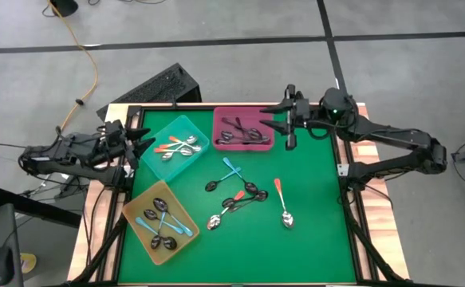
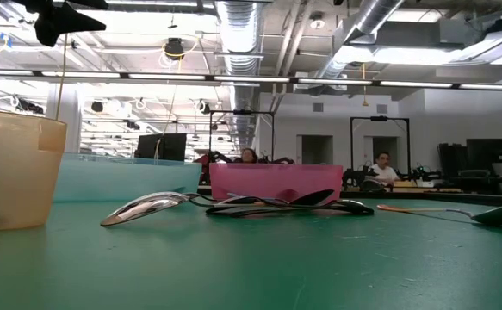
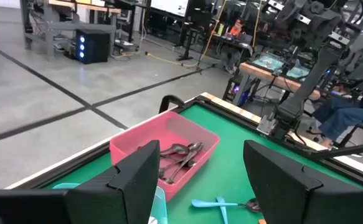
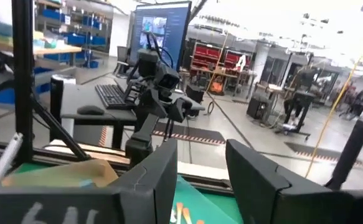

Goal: Sort silverware by color (type)
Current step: Put the orange spoon into the blue bin

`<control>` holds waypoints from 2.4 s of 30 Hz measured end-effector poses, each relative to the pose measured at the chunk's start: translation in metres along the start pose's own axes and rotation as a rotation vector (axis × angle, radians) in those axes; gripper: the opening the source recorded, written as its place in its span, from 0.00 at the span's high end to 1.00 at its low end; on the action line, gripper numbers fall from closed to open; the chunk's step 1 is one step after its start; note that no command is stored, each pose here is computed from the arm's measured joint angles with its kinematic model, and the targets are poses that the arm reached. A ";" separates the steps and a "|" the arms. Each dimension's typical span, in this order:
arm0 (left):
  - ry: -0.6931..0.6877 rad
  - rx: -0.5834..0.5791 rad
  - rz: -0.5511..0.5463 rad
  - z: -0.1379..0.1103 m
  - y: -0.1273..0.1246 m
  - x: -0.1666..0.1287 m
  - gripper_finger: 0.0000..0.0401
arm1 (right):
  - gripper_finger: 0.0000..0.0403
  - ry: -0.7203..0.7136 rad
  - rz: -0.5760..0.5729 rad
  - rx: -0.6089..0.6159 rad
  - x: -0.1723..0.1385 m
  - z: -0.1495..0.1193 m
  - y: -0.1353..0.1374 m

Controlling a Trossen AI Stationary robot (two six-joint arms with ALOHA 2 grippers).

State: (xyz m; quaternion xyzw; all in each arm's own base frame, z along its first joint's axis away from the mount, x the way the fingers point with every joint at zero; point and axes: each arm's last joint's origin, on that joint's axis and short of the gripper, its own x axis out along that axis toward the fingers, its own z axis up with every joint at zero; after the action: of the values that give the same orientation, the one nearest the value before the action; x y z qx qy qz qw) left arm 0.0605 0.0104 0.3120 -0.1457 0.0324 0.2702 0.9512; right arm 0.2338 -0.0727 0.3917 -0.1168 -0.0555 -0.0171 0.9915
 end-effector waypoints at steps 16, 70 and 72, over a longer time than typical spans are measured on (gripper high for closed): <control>-0.007 0.045 0.018 0.000 0.000 0.000 0.45 | 0.59 0.160 0.072 0.013 0.022 -0.034 0.004; -0.001 0.132 -0.047 0.001 -0.001 -0.001 0.45 | 0.59 0.646 0.090 0.266 0.101 -0.153 0.137; -0.002 0.131 -0.046 0.001 -0.001 -0.001 0.45 | 0.59 0.657 0.100 0.263 0.102 -0.157 0.142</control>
State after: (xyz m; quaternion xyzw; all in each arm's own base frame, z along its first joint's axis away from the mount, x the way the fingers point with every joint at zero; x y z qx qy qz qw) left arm 0.0599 0.0094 0.3132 -0.0837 0.0459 0.2455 0.9647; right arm 0.3584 0.0263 0.2186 0.0212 0.2704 0.0020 0.9625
